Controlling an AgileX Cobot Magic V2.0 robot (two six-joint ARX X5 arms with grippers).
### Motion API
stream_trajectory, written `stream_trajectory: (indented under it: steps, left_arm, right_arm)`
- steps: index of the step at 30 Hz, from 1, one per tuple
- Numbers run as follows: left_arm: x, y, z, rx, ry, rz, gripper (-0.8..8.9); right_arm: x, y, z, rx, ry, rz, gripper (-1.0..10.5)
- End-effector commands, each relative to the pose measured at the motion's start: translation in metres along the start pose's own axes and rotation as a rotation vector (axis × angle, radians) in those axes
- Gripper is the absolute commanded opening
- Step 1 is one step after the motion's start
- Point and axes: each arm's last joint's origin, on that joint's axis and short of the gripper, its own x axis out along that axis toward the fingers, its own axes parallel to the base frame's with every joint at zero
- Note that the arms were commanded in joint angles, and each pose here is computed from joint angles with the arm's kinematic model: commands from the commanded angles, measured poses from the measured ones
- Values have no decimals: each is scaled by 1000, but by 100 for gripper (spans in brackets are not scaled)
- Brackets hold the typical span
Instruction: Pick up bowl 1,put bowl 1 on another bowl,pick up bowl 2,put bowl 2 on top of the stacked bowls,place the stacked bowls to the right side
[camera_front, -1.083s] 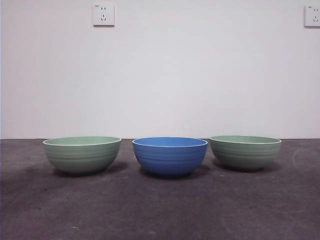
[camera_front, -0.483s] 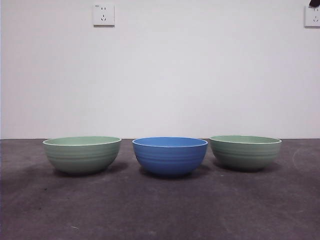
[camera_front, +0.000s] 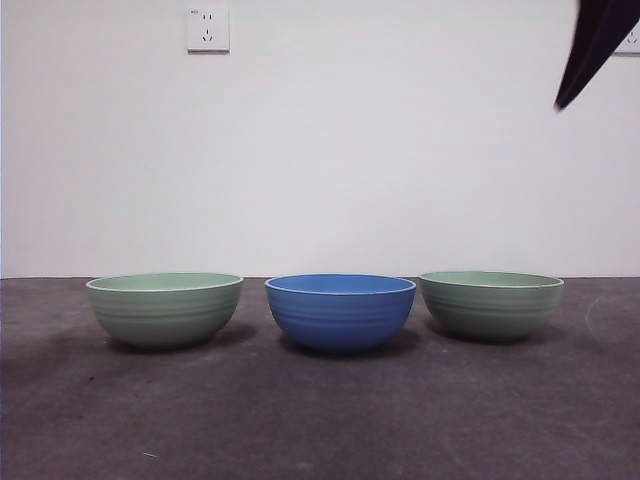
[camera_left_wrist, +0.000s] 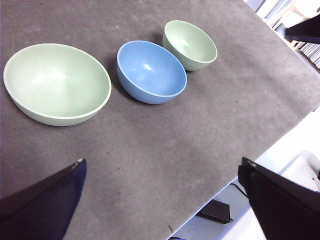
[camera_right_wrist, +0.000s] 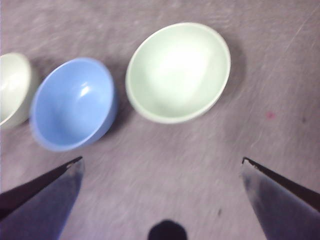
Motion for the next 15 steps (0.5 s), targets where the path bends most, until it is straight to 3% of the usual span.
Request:
stream_trajectory:
  steps: [1,4,15]
  left_arm:
    - [0,-1,0,-8,5,-4,598]
    - [0,-1,-1,-9,6,-4,598]
    - [0,-1,-2,-15,14,-5,598]
  right_arm:
    - [24,-5,12,24,27,-18,583]
    - [49,-11,25,31,56,-42,525]
    - [132,-33,41,59,177,-115,523]
